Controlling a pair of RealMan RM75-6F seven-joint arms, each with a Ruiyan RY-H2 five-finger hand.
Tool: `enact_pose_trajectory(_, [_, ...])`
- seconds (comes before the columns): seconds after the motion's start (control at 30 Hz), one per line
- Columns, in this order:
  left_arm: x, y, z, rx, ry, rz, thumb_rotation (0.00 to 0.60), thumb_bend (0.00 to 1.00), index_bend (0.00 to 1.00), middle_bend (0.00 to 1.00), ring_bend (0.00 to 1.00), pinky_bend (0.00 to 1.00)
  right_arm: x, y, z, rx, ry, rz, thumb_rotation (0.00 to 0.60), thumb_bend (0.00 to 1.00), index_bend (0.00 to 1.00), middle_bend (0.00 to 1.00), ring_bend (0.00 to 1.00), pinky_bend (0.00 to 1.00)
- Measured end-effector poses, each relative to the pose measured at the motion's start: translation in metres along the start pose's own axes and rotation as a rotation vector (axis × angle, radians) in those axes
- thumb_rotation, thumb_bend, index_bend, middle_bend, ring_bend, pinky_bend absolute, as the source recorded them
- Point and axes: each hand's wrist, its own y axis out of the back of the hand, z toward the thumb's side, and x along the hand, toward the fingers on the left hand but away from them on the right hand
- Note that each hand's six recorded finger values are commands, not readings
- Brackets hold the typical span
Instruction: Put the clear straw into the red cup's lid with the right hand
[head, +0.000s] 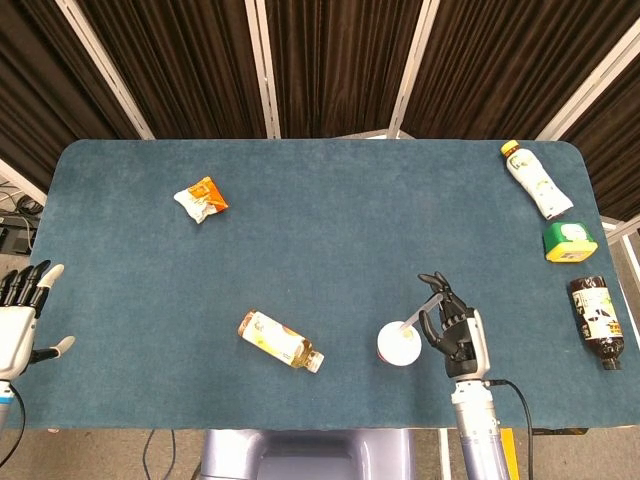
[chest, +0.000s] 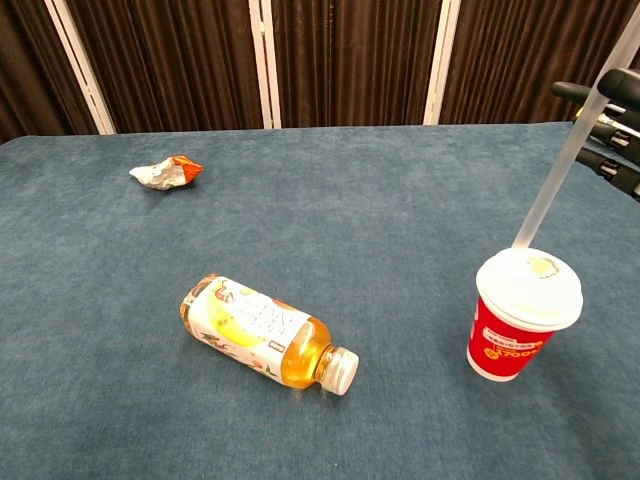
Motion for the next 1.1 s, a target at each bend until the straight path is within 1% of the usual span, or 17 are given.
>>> enact_pose_trajectory(0.3, [0.0,0.0,0.0,-0.001,-0.001,0.0,0.6,0.15,0.0,0.0,0.0,0.0,-0.004,0.005,-0.009,0.01,-0.023,-0.012,0.6,0.41,0.66,0.26,0.0,0.0])
enact_pose_trajectory(0.47, [0.0,0.0,0.0,0.001,-0.001,0.0,0.6,0.15,0.0,0.0,0.0,0.0,-0.005,0.009,-0.011,0.018,-0.023,-0.018,0.6,0.41,0.66,0.26,0.0,0.0])
enact_pose_trajectory(0.7, [0.0,0.0,0.0,0.0,-0.001,0.0,0.6,0.15,0.0,0.0,0.0,0.0,-0.008,0.016,-0.009,0.018,-0.016,-0.037,0.6,0.41,0.66,0.26,0.0,0.0])
enact_pose_trajectory(1.1, [0.0,0.0,0.0,0.001,-0.001,-0.001,0.6,0.15,0.0,0.0,0.0,0.0,-0.008,0.017,-0.004,0.014,-0.005,-0.035,0.6,0.42,0.66,0.26,0.0,0.0])
